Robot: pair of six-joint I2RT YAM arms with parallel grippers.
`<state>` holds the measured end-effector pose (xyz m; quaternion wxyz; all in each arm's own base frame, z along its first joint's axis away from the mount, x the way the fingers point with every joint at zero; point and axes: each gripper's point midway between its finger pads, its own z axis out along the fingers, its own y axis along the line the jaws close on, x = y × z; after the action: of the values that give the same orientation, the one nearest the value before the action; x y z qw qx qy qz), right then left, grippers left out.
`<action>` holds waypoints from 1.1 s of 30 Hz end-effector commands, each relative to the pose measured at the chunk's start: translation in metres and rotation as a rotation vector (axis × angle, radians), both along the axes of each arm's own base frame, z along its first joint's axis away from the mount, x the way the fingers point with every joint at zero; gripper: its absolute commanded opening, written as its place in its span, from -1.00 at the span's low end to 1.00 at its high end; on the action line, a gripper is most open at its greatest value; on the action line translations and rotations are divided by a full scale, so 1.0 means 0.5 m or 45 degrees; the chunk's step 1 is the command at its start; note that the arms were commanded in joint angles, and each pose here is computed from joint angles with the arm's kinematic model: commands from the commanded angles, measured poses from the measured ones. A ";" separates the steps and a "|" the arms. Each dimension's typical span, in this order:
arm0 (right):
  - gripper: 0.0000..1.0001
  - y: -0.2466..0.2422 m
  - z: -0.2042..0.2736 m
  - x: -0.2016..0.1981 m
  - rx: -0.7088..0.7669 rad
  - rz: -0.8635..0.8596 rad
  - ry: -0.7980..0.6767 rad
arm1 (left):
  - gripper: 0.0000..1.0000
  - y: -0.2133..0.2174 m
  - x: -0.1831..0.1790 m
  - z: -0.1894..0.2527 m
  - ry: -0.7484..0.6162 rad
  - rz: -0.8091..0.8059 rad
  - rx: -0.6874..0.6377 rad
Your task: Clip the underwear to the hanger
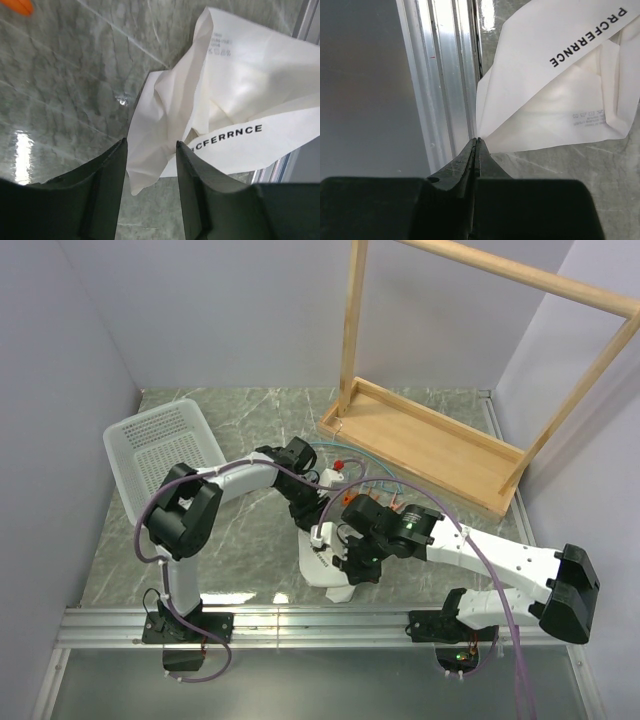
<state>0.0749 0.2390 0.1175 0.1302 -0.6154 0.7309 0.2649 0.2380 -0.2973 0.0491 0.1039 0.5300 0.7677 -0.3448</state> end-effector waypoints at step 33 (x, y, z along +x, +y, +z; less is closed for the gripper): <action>-1.00 -0.126 0.006 -0.038 -0.105 0.441 -0.101 | -0.99 0.192 -0.030 0.067 -0.087 0.369 0.229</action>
<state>0.0633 0.1844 0.1239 0.1142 -0.7338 0.6307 0.2251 0.2315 -0.2022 0.0791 0.1284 0.4450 0.8522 -0.2433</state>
